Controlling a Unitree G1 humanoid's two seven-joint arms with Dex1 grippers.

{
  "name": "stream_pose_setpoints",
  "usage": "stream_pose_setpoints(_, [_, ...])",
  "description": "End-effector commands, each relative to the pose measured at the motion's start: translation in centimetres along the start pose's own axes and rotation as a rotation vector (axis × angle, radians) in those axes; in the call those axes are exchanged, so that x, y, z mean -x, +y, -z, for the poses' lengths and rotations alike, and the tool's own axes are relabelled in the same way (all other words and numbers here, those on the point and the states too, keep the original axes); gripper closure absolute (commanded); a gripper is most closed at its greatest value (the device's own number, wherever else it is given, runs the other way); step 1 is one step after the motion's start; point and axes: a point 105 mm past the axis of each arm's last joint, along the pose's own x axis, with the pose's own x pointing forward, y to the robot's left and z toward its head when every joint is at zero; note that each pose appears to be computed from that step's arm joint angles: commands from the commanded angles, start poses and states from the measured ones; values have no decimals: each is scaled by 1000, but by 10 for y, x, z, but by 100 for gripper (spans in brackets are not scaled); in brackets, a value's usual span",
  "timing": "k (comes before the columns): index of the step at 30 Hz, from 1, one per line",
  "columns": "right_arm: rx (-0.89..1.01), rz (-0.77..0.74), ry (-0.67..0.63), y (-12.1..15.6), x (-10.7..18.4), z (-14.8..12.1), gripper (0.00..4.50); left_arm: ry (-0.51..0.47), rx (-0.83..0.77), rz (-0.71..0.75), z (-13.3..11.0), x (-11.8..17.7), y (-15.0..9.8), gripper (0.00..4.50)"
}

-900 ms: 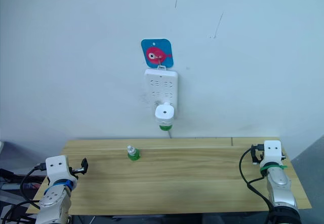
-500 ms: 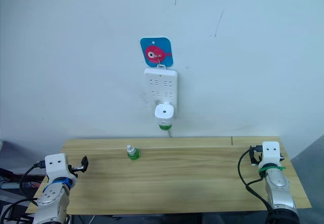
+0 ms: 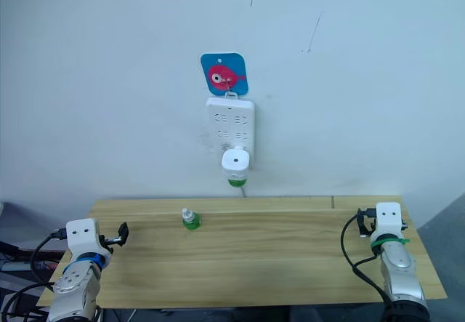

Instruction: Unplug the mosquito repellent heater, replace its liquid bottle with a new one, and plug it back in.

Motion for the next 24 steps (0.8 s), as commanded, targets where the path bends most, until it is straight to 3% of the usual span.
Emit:
stream_pose_setpoints(1, [10, -6, -50, 0, 0, -14, 4, -51, -7, -4, -14, -1, 6, 3])
stream_pose_setpoints(7, [13, -20, -55, 4, 2, -15, 4, -60, 4, 6, -17, -1, 7, 3])
stream_pose_setpoints(12, [25, -81, -77, 11, 8, -25, 4, -113, 14, 80, -34, 6, 8, 3])
stream_pose_setpoints(16, [78, -189, -124, 17, 20, -46, 4, -215, 0, 223, -74, 23, 8, 3])
stream_pose_setpoints(21, [41, -425, -209, 40, 45, -96, 4, -278, -42, 478, -129, 47, -12, 3])
stream_pose_setpoints(24, [-9, -571, -258, 57, 62, -126, 0, -295, -69, 608, -154, 57, -29, 64])
